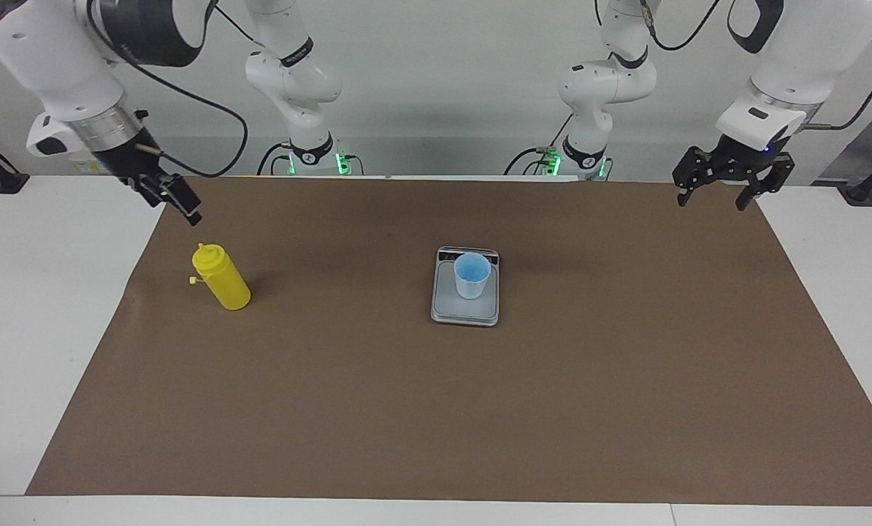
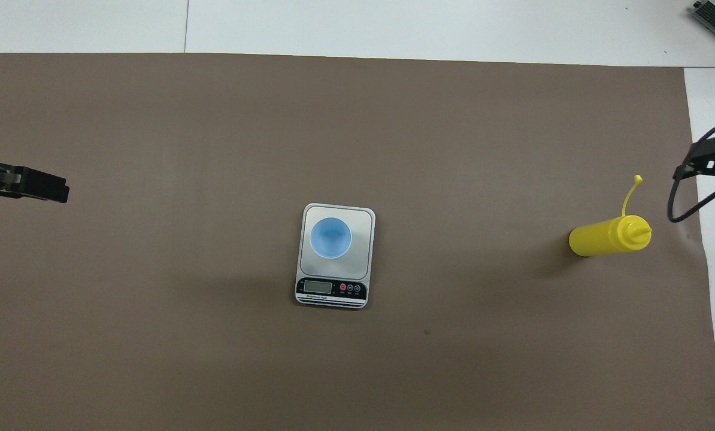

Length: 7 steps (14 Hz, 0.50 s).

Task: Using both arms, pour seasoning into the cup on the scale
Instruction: 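Lower the right gripper around the yellow squeeze bottle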

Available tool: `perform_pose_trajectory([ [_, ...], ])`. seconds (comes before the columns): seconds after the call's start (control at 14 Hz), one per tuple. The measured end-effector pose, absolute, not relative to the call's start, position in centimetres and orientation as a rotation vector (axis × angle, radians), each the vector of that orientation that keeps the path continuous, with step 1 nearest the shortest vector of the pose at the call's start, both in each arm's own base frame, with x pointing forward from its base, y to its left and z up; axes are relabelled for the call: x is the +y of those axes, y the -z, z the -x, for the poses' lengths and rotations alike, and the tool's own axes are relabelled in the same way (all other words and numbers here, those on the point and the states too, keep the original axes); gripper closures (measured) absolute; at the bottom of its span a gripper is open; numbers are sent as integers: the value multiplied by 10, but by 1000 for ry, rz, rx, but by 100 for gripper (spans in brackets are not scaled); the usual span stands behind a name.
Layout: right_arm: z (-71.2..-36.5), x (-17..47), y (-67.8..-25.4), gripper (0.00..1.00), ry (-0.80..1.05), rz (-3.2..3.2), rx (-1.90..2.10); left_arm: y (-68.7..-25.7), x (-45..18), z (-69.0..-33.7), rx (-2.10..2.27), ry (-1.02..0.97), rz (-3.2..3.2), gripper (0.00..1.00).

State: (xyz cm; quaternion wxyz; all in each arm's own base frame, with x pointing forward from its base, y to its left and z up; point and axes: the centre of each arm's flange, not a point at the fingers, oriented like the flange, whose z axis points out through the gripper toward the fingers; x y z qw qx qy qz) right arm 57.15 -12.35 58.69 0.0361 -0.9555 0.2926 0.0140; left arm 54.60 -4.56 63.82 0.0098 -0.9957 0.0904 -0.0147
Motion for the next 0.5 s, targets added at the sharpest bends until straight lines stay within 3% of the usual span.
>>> perform_pose_trajectory([
  [0.5,-594,-222,-449,0,-305,2686,1228,-634,-34,-548,233,41,3159,0],
])
